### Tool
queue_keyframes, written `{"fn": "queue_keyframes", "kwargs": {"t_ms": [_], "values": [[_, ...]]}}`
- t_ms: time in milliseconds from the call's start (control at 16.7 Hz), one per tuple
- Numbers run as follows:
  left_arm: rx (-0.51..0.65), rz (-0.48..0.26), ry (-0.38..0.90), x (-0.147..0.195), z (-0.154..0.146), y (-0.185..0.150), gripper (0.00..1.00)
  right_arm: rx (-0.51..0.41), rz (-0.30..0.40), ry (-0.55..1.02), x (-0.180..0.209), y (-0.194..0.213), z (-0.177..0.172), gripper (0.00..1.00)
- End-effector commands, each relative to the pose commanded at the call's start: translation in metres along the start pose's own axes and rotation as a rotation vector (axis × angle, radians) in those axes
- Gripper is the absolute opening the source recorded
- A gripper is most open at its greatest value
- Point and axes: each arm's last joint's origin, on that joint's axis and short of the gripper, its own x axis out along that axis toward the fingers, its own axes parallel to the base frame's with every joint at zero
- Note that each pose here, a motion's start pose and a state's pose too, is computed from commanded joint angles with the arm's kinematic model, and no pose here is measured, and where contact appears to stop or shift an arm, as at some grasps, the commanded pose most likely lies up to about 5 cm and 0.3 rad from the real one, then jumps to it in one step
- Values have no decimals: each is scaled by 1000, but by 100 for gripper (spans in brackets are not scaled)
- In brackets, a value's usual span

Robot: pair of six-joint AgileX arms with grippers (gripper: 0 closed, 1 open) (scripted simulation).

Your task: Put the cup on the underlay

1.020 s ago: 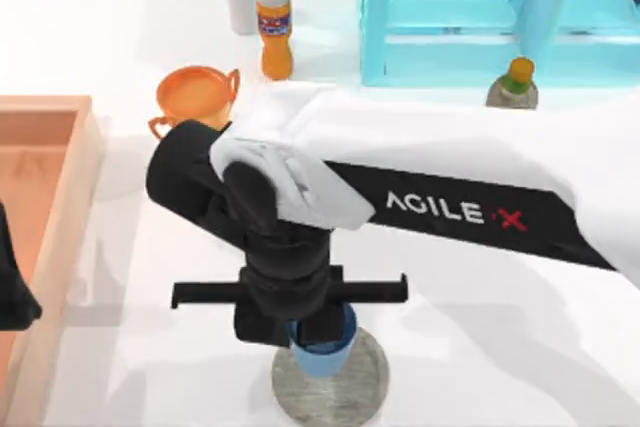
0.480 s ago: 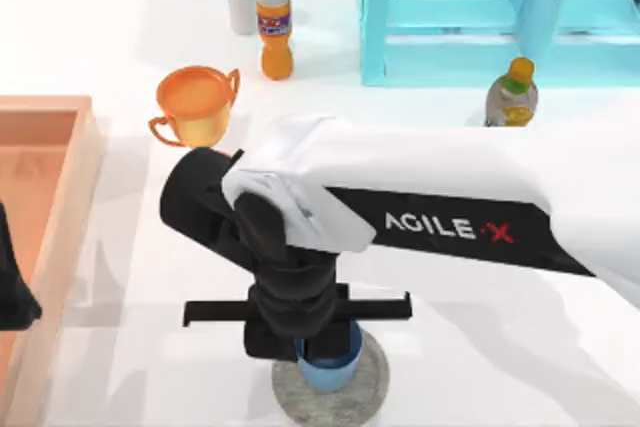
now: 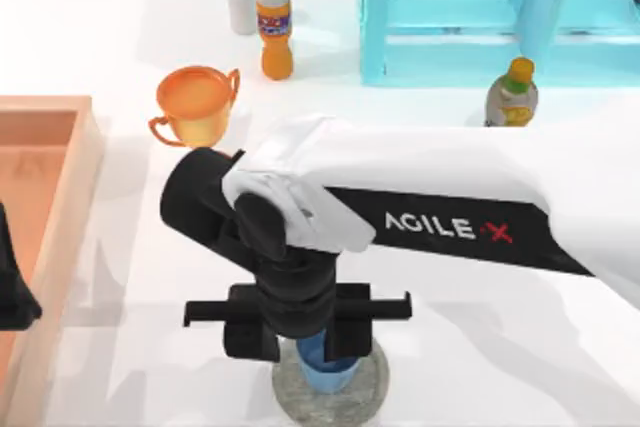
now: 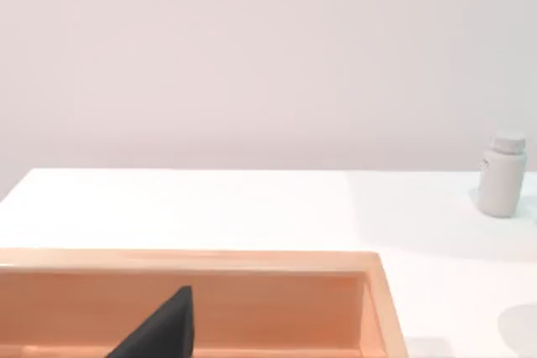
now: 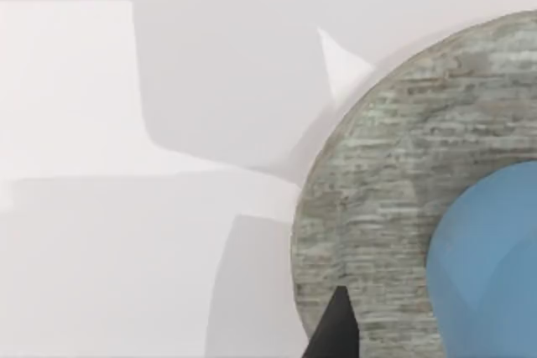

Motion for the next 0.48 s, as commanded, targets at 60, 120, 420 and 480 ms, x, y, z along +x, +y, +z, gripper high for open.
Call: {"fn": "queue_keyframes", "kwargs": {"t_ms": [60,120,420,480], "values": [[0,0,0,0,0,0,100,0,0,0,0,0,0,83],[0,0,0,0,0,0,100,0,0,0,0,0,0,90],[0,0,0,0,0,0,100,0,0,0,0,0,0,100],[0,0,0,0,0,0,100,0,0,0,0,0,0,100]]}}
